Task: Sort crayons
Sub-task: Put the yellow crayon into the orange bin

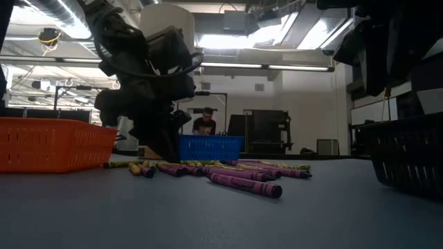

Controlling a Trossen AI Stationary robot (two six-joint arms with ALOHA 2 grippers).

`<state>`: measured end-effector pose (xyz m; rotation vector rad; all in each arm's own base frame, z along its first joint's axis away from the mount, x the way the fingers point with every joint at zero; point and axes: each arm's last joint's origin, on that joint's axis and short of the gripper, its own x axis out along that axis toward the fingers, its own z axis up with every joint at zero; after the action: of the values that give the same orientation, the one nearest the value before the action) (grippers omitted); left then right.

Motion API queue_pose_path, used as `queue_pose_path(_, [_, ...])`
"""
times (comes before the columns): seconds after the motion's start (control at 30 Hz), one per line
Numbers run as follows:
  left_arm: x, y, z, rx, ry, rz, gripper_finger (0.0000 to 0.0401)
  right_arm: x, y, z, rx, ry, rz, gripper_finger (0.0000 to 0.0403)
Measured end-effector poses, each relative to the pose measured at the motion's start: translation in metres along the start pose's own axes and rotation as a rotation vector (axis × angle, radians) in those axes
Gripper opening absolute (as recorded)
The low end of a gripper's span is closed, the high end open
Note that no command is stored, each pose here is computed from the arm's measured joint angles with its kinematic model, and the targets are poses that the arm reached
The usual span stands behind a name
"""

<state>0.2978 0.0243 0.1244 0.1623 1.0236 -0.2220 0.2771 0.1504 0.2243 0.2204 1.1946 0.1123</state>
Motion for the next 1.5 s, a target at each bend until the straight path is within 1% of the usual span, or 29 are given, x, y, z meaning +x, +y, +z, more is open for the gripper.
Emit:
queue_pose_path(0.23, [0.001, 0.000, 0.002, 0.008, -0.017, 0.029, 0.0092, 0.000, 0.000, 0.000, 0.000, 0.000, 0.001, 0.0152])
queue_pose_path(0.4, [0.002, -0.001, 0.001, 0.008, -0.016, 0.024, 0.0092, 0.000, 0.000, 0.000, 0.000, -0.001, 0.001, 0.0152])
queue_pose_path(0.57, [0.002, 0.000, 0.001, 0.008, -0.018, 0.025, 0.0092, 0.000, -0.001, 0.001, 0.000, -0.017, -0.024, 0.0152])
queue_pose_path(0.97, [0.002, -0.004, 0.003, 0.011, -0.024, 0.021, 0.0092, 0.000, -0.001, 0.001, 0.000, -0.018, -0.025, 0.0152])
queue_pose_path(1.3, [-0.003, -0.016, 0.027, 0.061, -0.055, -0.002, 0.0092, 0.000, -0.001, 0.001, 0.000, -0.019, -0.025, 0.0152])
queue_pose_path(1.5, [-0.003, -0.026, 0.027, 0.082, -0.012, -0.029, 0.0092, 0.000, -0.001, 0.001, 0.000, -0.019, -0.026, 0.0152])
